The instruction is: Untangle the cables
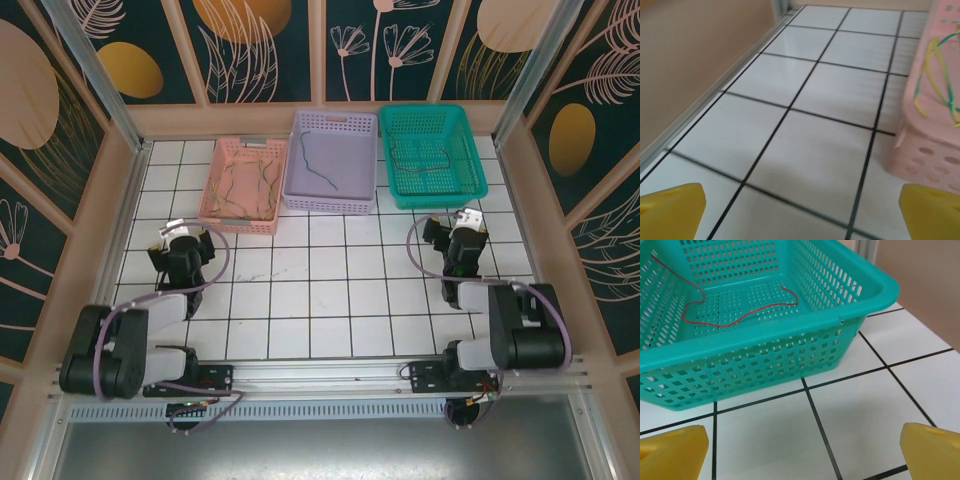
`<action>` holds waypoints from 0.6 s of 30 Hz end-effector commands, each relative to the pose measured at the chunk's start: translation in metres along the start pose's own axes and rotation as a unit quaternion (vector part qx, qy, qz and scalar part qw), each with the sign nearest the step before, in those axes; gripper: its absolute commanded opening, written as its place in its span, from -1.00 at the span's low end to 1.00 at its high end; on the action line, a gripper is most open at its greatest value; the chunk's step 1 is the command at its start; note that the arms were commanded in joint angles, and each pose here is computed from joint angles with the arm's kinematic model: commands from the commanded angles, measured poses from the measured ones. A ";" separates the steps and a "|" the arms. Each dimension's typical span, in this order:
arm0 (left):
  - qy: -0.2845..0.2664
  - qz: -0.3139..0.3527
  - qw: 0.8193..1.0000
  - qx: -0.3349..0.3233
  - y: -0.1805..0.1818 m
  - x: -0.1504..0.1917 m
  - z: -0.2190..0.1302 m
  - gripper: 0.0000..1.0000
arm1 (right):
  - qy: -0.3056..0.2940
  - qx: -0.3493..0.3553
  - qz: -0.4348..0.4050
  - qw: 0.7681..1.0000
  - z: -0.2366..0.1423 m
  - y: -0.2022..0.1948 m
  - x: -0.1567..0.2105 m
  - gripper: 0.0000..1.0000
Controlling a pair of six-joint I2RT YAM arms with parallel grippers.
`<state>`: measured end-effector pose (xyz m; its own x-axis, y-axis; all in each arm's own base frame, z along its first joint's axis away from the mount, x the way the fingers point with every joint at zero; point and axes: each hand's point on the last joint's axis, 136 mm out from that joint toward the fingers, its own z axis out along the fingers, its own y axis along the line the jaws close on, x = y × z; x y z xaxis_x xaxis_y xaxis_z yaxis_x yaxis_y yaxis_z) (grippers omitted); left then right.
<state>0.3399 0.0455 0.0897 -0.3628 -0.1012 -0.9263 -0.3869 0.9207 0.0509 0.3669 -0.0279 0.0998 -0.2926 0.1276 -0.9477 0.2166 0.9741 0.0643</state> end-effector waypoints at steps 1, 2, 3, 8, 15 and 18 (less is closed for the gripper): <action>-0.112 -0.019 0.992 0.055 -0.023 -0.065 0.011 0.98 | -0.078 -0.052 0.014 0.995 0.003 0.011 -0.028 0.97; -0.113 -0.037 0.991 0.062 -0.022 -0.065 0.018 0.98 | -0.073 -0.067 0.010 0.995 0.001 0.014 -0.023 0.97; -0.108 -0.041 0.991 0.065 -0.023 -0.061 0.025 0.98 | -0.081 -0.073 0.008 0.994 -0.001 0.015 -0.022 0.97; -0.147 -0.036 0.983 0.107 -0.023 -0.047 -0.001 0.98 | -0.086 -0.098 0.012 0.991 -0.004 0.017 -0.022 0.98; -0.152 -0.053 0.983 0.084 -0.016 -0.055 0.004 0.98 | -0.079 -0.088 0.004 0.993 -0.001 0.019 -0.021 0.98; -0.150 -0.052 0.984 0.085 -0.016 -0.054 0.004 0.98 | -0.078 -0.095 0.000 0.992 -0.001 0.022 -0.021 0.97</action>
<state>0.3636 0.0386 0.1197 -0.1180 -0.1079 -0.9871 -0.2685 0.9605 -0.0730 0.3714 -0.0152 0.1064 -0.1934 0.1318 -0.9722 0.0744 0.9900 0.1194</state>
